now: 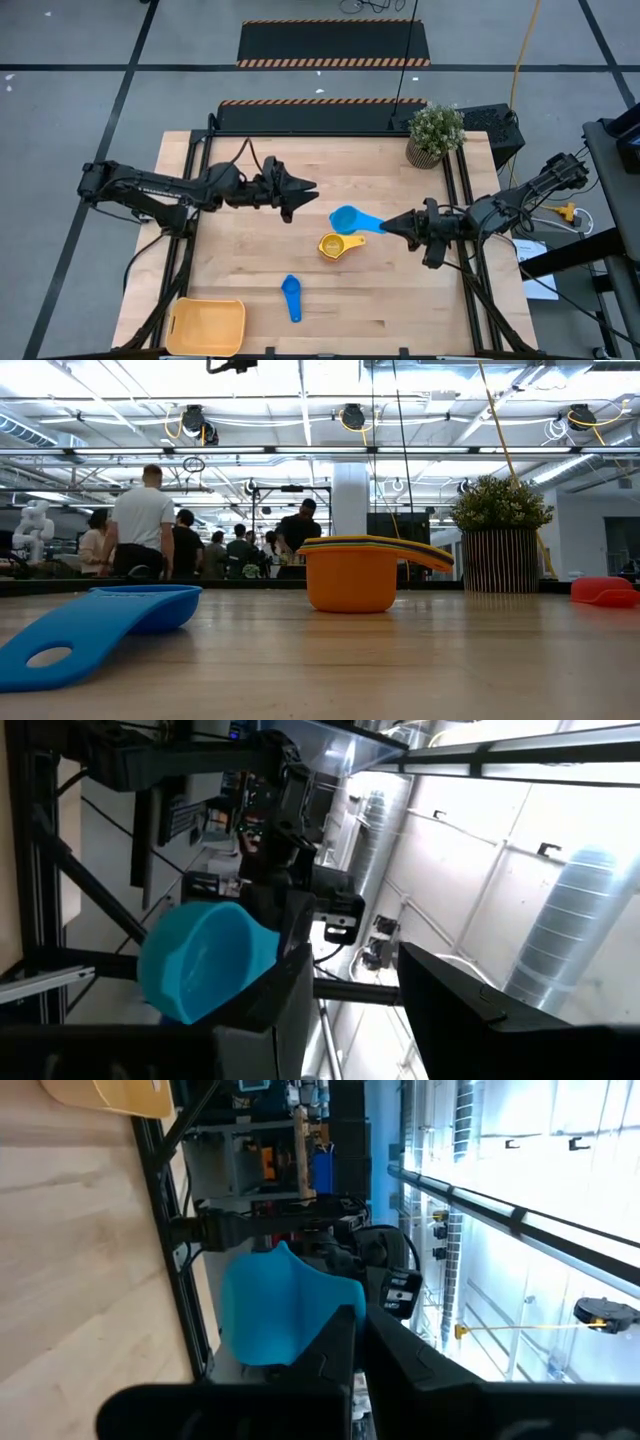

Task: Nest measuring cups in basket
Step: Stack the light blue measuring cup on top of the yellow measuring cup

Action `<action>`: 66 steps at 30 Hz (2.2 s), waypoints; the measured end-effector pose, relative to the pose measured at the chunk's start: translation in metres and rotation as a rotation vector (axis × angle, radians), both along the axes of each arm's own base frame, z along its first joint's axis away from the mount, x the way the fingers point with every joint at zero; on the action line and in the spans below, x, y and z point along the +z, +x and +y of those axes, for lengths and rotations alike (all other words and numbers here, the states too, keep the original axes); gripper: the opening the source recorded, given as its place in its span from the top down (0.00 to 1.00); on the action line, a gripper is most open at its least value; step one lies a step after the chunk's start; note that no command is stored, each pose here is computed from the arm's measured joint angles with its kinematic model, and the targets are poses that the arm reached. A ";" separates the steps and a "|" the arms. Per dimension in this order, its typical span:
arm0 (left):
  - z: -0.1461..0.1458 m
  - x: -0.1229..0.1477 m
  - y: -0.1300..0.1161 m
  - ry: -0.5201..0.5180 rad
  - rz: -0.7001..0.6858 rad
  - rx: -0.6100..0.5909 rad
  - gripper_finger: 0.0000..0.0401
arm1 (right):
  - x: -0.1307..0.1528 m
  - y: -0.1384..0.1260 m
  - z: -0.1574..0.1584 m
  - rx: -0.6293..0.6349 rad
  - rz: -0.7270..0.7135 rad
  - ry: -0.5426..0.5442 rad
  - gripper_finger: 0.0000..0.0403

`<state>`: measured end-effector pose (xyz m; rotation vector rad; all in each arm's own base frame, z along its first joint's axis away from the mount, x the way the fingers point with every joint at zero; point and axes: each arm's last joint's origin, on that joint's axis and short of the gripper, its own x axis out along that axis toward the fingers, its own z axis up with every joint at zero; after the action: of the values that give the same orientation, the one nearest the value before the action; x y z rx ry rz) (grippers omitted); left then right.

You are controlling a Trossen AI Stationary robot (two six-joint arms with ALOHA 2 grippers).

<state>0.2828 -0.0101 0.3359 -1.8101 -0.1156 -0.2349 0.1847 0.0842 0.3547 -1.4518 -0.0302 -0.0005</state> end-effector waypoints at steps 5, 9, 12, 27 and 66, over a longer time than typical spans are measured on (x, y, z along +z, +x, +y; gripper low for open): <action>0.004 -0.002 0.001 0.004 0.022 0.001 0.63 | 0.000 0.000 0.000 -0.001 -0.001 -0.030 1.00; 0.003 -0.007 0.002 -0.004 0.072 -0.005 0.63 | 0.002 0.000 0.000 -0.010 -0.019 -0.068 1.00; 0.000 -0.007 0.001 -0.003 0.075 -0.017 0.63 | 0.004 0.000 -0.001 -0.031 -0.042 -0.070 1.00; -0.015 -0.017 0.013 0.020 0.072 -0.036 0.63 | 0.014 0.006 0.001 -0.042 -0.158 0.018 1.00; -0.024 -0.013 0.026 0.072 -0.100 -0.192 0.63 | 0.011 0.010 0.003 -0.038 -0.143 0.037 1.00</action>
<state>0.3089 -0.0341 0.3227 -1.7386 -0.0038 -0.4604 0.1943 0.0870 0.3653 -1.4126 -0.1189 -0.1350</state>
